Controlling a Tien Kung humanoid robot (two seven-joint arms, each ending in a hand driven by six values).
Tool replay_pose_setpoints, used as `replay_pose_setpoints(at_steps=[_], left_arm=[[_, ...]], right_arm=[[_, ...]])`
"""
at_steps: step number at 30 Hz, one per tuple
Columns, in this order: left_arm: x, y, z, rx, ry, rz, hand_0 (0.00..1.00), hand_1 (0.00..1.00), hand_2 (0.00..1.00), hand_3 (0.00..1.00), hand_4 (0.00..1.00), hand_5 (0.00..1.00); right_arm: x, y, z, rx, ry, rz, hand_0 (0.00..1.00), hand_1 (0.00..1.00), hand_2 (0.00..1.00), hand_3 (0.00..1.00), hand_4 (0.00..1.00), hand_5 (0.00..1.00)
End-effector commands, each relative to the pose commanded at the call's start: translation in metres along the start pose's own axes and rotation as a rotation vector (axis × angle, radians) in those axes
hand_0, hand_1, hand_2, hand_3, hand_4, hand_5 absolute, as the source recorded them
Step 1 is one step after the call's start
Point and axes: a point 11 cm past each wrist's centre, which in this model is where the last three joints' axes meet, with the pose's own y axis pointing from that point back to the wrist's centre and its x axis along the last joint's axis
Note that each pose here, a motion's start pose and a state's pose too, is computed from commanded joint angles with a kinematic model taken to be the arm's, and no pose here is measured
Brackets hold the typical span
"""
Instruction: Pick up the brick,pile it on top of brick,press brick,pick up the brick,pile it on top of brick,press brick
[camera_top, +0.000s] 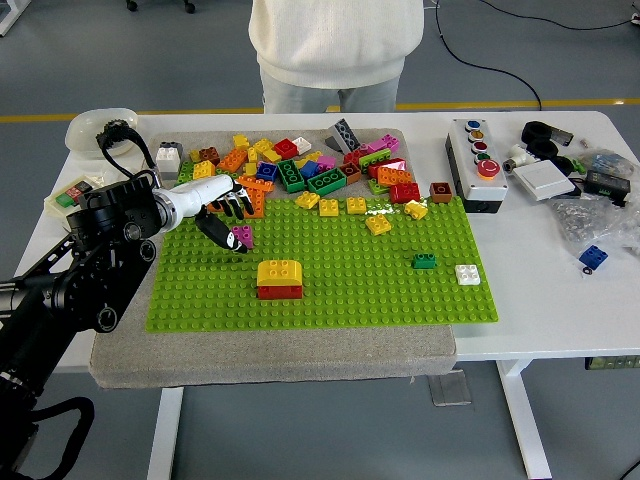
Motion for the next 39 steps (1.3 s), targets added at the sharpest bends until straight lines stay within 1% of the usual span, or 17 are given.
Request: replay_pose_setpoints(at_steps=[4, 5, 16, 17, 28, 29, 34, 35, 39], left_arm=[[-0.0012, -0.0002, -0.0010, 0.001, -0.006, 0.001, 0.694, 0.626, 0.586, 0.615, 0.998, 0.145], [-0.0016, -0.0003, -0.0012, 0.001, -0.007, 0.001, 0.690, 0.620, 0.585, 0.599, 0.998, 0.140], [-0.0028, -0.0015, -0.0033, 0.007, -0.006, 0.015, 0.689, 0.612, 0.577, 0.595, 0.988, 0.123], [-0.0030, -0.0016, -0.0036, 0.008, -0.006, 0.016, 0.677, 0.599, 0.557, 0.578, 0.964, 0.094], [-0.0089, -0.0027, -0.0065, 0.016, -0.004, 0.012, 0.677, 0.596, 0.556, 0.576, 0.964, 0.099], [-0.0089, -0.0027, -0.0068, 0.016, -0.004, 0.014, 0.657, 0.586, 0.547, 0.560, 0.948, 0.079], [-0.0086, -0.0032, -0.0074, 0.019, -0.003, 0.024, 0.657, 0.586, 0.547, 0.560, 0.948, 0.079], [-0.0088, -0.0033, -0.0076, 0.019, -0.003, 0.025, 0.619, 0.544, 0.517, 0.533, 0.910, 0.042], [-0.0089, -0.0036, -0.0079, 0.021, -0.003, 0.031, 0.619, 0.544, 0.517, 0.533, 0.910, 0.042]], right_arm=[[-0.0004, 0.0000, 0.0005, -0.001, -0.001, 0.000, 0.740, 0.647, 0.712, 0.593, 0.813, 0.370], [-0.0007, -0.0001, 0.0008, -0.001, -0.001, -0.001, 0.740, 0.647, 0.712, 0.592, 0.812, 0.370], [-0.0002, 0.0000, 0.0003, 0.000, -0.004, 0.000, 0.741, 0.647, 0.712, 0.593, 0.812, 0.369], [-0.0005, 0.0000, 0.0004, 0.000, -0.003, -0.001, 0.741, 0.647, 0.711, 0.594, 0.813, 0.369], [-0.0020, -0.0001, 0.0009, -0.001, 0.003, -0.004, 0.741, 0.647, 0.712, 0.594, 0.814, 0.369], [-0.0022, -0.0002, 0.0010, -0.002, 0.004, -0.004, 0.741, 0.647, 0.711, 0.595, 0.814, 0.370], [-0.0023, -0.0002, 0.0011, -0.002, 0.004, -0.005, 0.741, 0.647, 0.711, 0.595, 0.814, 0.370], [-0.0023, -0.0002, 0.0011, -0.002, 0.005, -0.005, 0.741, 0.648, 0.712, 0.595, 0.814, 0.369], [-0.0023, -0.0002, 0.0007, -0.001, 0.006, -0.005, 0.741, 0.648, 0.712, 0.595, 0.814, 0.369]])
